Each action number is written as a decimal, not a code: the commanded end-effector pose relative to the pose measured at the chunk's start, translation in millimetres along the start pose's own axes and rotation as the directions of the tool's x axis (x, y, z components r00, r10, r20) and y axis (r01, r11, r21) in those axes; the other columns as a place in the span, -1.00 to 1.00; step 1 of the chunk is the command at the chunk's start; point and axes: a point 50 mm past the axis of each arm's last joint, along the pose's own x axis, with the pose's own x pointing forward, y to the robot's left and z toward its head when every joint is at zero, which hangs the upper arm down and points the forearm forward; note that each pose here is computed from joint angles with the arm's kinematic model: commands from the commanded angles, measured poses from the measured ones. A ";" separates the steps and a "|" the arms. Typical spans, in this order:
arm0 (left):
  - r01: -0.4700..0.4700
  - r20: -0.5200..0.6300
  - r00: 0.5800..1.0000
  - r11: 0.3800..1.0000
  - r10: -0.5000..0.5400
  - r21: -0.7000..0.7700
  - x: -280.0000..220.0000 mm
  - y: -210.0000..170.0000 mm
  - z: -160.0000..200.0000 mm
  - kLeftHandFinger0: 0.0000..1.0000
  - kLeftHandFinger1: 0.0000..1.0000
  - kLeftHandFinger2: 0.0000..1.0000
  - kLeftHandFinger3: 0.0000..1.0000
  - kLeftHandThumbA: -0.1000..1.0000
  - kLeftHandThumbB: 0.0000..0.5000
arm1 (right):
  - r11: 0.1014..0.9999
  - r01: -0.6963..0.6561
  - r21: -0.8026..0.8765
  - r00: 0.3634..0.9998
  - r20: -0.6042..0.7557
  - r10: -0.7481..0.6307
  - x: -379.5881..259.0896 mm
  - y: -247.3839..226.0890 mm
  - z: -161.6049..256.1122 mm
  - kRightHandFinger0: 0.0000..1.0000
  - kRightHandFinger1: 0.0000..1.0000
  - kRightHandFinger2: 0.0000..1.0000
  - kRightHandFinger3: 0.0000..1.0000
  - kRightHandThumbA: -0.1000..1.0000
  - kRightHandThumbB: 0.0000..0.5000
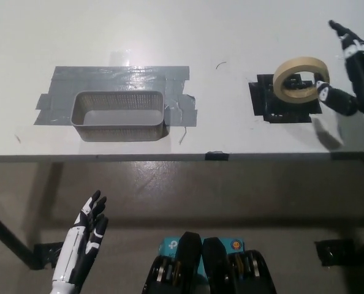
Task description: The robot picks the tape placed on the black area with right hand and places it in the small grey container.
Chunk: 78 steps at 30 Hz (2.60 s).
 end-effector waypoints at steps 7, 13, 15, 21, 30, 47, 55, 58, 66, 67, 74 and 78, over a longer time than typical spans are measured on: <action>-0.011 0.018 1.000 0.999 0.010 0.039 -0.7 5.0 -1.7 1.00 1.00 1.00 1.00 0.98 -0.53 | 0.977 -0.161 -0.140 0.985 -0.091 0.150 53.6 -15.6 12.2 1.00 1.00 1.00 1.00 0.36 1.00; 0.001 0.013 1.000 0.999 -0.002 0.049 -0.7 4.4 -1.9 1.00 1.00 1.00 1.00 1.00 -0.54 | 0.973 -0.176 -0.150 0.981 -0.114 0.160 62.5 -11.0 14.3 1.00 1.00 1.00 1.00 0.27 1.00; 0.003 0.012 1.000 0.999 -0.004 0.045 -0.6 3.5 -1.6 1.00 1.00 1.00 1.00 1.00 -0.56 | 0.971 -0.173 -0.164 0.981 -0.112 0.156 64.6 -11.5 15.2 1.00 1.00 1.00 1.00 0.31 1.00; 0.003 0.030 1.000 1.000 -0.004 0.030 -0.4 0.9 -2.1 1.00 1.00 1.00 1.00 1.00 -0.60 | 0.967 -0.169 -0.191 0.981 -0.125 0.146 77.1 -9.8 19.6 1.00 1.00 1.00 1.00 0.34 1.00; 0.006 0.030 1.000 1.000 -0.006 0.002 -2.8 -1.7 -2.5 1.00 1.00 1.00 1.00 1.00 -0.60 | 0.951 -0.206 -0.230 0.972 -0.158 0.172 93.5 -2.0 23.7 1.00 1.00 1.00 1.00 0.34 0.97; 0.028 0.043 0.999 0.999 -0.027 -0.035 -3.7 -5.5 1.3 1.00 1.00 1.00 1.00 1.00 -0.65 | 0.929 -0.243 -0.280 0.958 -0.219 0.185 130.8 12.4 26.2 1.00 1.00 1.00 1.00 0.27 0.90; 0.044 0.045 0.998 0.998 -0.042 -0.047 -4.7 -7.7 2.8 1.00 1.00 1.00 1.00 1.00 -0.64 | 0.912 0.007 -0.410 0.998 -0.058 -0.034 132.6 19.7 24.7 -0.62 -0.44 -0.17 0.14 -0.92 0.03; 0.047 0.048 0.998 0.998 -0.045 -0.047 -2.9 -7.1 2.8 1.00 1.00 1.00 1.00 1.00 -0.59 | 0.922 0.063 -0.383 0.997 -0.018 -0.076 129.3 21.9 20.9 -1.00 -0.91 -0.48 -0.46 -1.00 -0.06; 0.056 0.044 0.998 0.998 -0.055 -0.016 -0.3 -4.5 2.3 1.00 1.00 1.00 1.00 1.00 -0.62 | 0.955 0.173 -0.243 0.981 0.128 -0.146 127.0 20.4 43.0 -0.65 0.38 0.96 0.91 -1.00 -0.50; 0.056 0.045 0.997 0.998 -0.056 -0.012 0.3 -3.9 1.9 1.00 1.00 1.00 1.00 1.00 -0.62 | 0.955 0.195 -0.225 0.974 0.159 -0.161 128.2 19.2 50.9 -0.65 0.39 0.98 1.00 -1.00 -0.48; 0.054 0.045 0.998 0.999 -0.053 -0.008 1.4 -4.1 2.7 1.00 1.00 1.00 1.00 1.00 -0.68 | 0.960 0.268 -0.082 0.914 0.337 -0.226 130.6 5.5 122.6 -1.00 -0.08 0.67 0.83 -1.00 -0.29; 0.057 0.047 0.997 0.998 -0.057 0.005 4.2 -4.6 1.5 1.00 1.00 1.00 1.00 1.00 -0.66 | 0.969 0.246 -0.023 0.910 0.348 -0.223 129.5 1.6 172.7 -0.84 0.02 0.75 0.79 -1.00 -0.28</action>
